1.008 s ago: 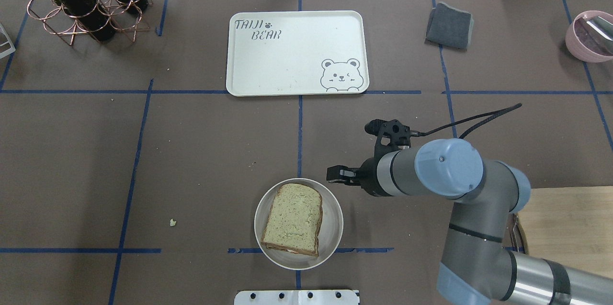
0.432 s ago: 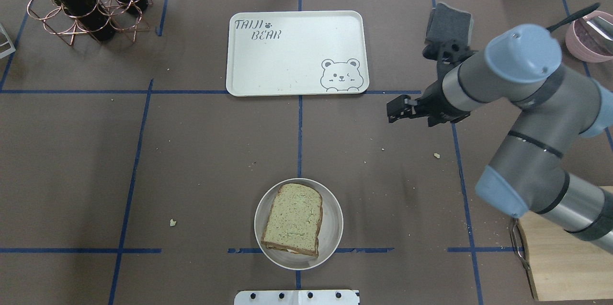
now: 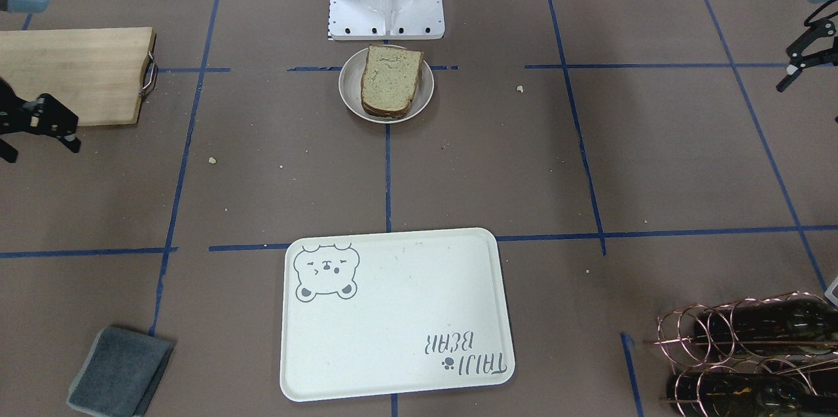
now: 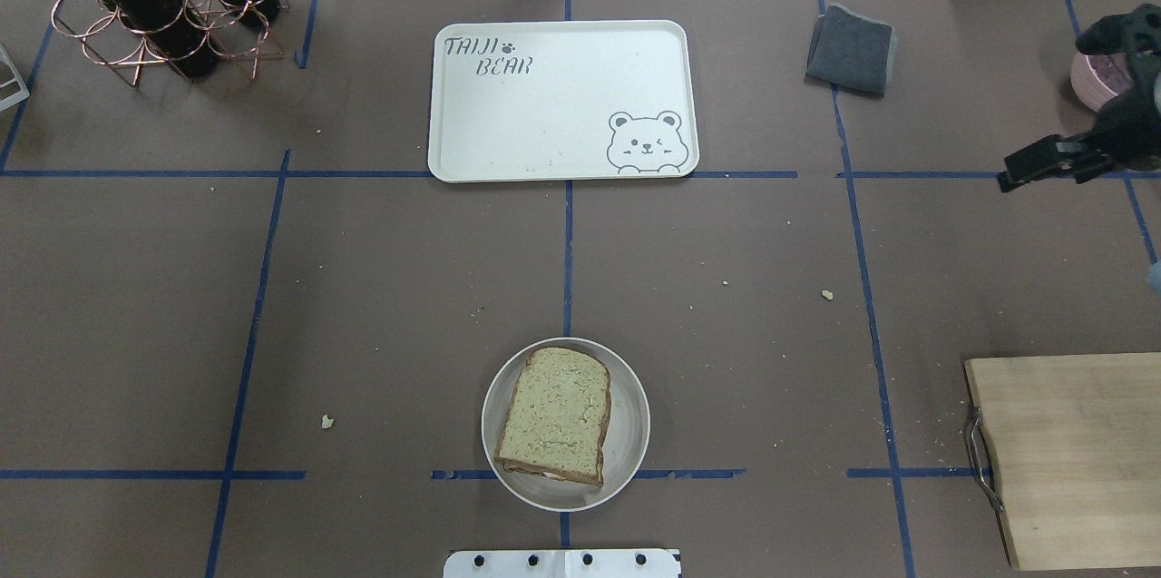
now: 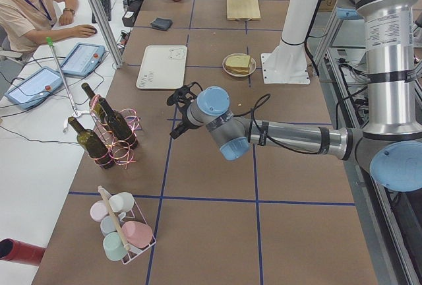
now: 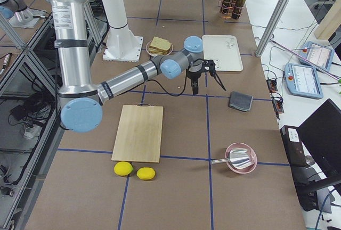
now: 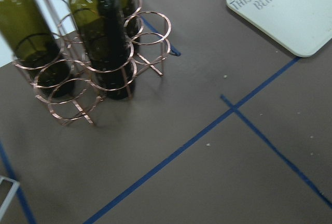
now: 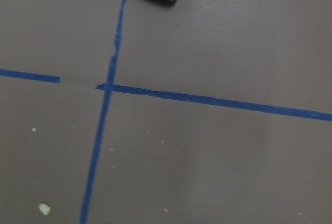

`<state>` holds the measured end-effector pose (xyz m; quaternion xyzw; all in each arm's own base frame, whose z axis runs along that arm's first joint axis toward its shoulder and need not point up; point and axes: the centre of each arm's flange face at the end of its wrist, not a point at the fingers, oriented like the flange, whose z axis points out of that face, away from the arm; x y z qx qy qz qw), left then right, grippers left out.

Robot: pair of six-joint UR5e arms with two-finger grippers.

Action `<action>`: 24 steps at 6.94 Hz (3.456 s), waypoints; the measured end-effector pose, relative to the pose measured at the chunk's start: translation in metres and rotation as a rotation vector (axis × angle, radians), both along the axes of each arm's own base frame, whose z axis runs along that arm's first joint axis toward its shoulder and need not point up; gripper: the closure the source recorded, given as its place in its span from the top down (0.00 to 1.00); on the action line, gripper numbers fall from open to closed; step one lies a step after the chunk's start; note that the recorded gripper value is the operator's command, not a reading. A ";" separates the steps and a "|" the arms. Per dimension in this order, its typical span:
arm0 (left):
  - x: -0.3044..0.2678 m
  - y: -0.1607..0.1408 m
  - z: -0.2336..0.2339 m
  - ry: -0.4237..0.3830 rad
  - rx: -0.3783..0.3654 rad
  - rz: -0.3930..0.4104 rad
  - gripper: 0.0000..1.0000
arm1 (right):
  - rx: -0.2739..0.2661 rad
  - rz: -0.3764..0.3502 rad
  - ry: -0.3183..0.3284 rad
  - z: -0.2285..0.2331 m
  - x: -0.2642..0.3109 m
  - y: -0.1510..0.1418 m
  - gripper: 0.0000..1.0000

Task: Make sandwich and place on tray
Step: 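Open the right gripper and withdraw it away from the plate, then move the left gripper to the plate edge and grasp the plate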

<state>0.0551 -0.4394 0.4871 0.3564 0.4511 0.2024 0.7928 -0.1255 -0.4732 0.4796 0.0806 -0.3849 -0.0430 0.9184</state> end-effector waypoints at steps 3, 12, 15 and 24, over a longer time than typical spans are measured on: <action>0.182 0.012 -0.100 0.222 -0.281 0.113 1.00 | -0.021 -0.023 0.097 0.102 0.118 0.067 1.00; 0.476 0.145 -0.204 0.226 -0.749 -0.075 0.46 | -0.142 0.006 0.139 0.157 0.162 0.112 1.00; 0.496 0.160 -0.203 0.213 -0.757 -0.062 0.41 | -0.148 0.006 0.141 0.160 0.162 0.112 1.00; 0.507 0.175 -0.197 0.192 -0.759 -0.053 0.00 | -0.152 0.007 0.143 0.163 0.162 0.110 1.00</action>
